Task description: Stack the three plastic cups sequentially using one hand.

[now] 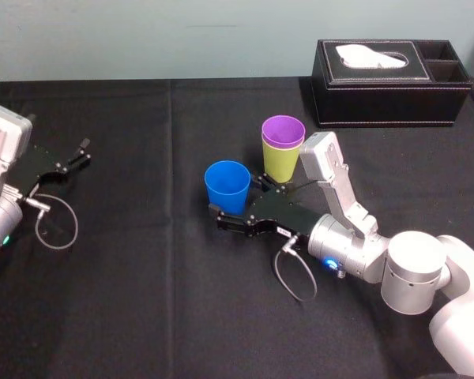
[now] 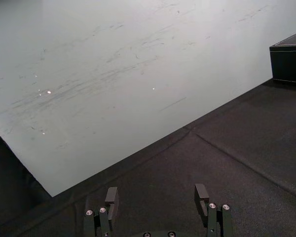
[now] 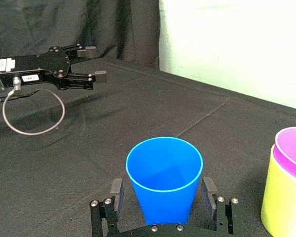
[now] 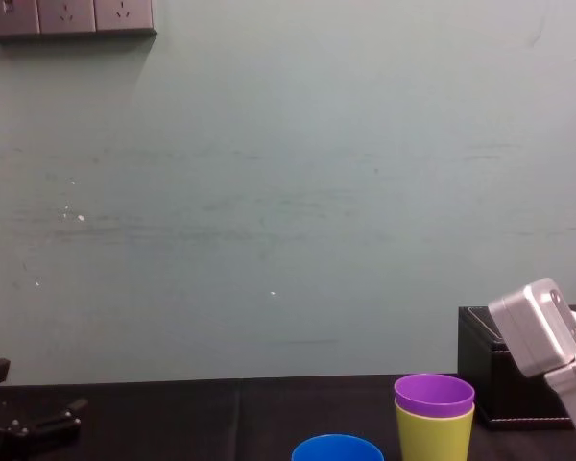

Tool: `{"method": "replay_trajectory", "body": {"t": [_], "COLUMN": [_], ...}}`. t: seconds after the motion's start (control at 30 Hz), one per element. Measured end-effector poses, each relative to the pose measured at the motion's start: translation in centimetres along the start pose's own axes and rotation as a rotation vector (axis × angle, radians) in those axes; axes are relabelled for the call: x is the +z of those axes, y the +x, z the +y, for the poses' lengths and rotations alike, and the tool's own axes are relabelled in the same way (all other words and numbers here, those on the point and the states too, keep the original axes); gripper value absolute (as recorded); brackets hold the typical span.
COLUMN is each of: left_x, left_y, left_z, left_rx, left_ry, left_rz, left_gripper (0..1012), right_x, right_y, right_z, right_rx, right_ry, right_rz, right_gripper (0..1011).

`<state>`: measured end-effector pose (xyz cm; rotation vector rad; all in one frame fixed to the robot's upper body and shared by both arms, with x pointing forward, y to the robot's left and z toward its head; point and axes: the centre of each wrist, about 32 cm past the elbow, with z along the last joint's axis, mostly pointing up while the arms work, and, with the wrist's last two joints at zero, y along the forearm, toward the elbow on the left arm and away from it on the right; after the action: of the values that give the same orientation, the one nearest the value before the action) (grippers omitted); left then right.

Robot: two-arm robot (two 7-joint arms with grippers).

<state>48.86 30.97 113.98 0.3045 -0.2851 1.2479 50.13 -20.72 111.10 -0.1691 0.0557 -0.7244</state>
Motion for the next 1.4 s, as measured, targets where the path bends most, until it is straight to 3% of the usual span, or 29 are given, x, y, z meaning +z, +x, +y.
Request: {"method": "replay_trajectory", "body": {"t": [0.73, 1.1, 1.4], "left_x": [0.00, 0.00, 0.00], "left_y": [0.00, 0.00, 0.00], "left_z": [0.00, 0.00, 0.00], "left_rx": [0.000, 0.000, 0.000], "left_ry": [0.000, 0.000, 0.000], "left_rz": [0.000, 0.000, 0.000], "left_gripper": [1010, 1010, 1010], "right_x": [-0.04, -0.06, 0.34], "right_y": [0.00, 0.00, -0.02], "right_z": [0.32, 0.29, 0.10], "right_rx": [0.000, 0.002, 0.004], "right_ry": [0.003, 0.003, 0.009], "right_rz": [0.006, 0.006, -0.002], "right_gripper": [1003, 752, 716]}}
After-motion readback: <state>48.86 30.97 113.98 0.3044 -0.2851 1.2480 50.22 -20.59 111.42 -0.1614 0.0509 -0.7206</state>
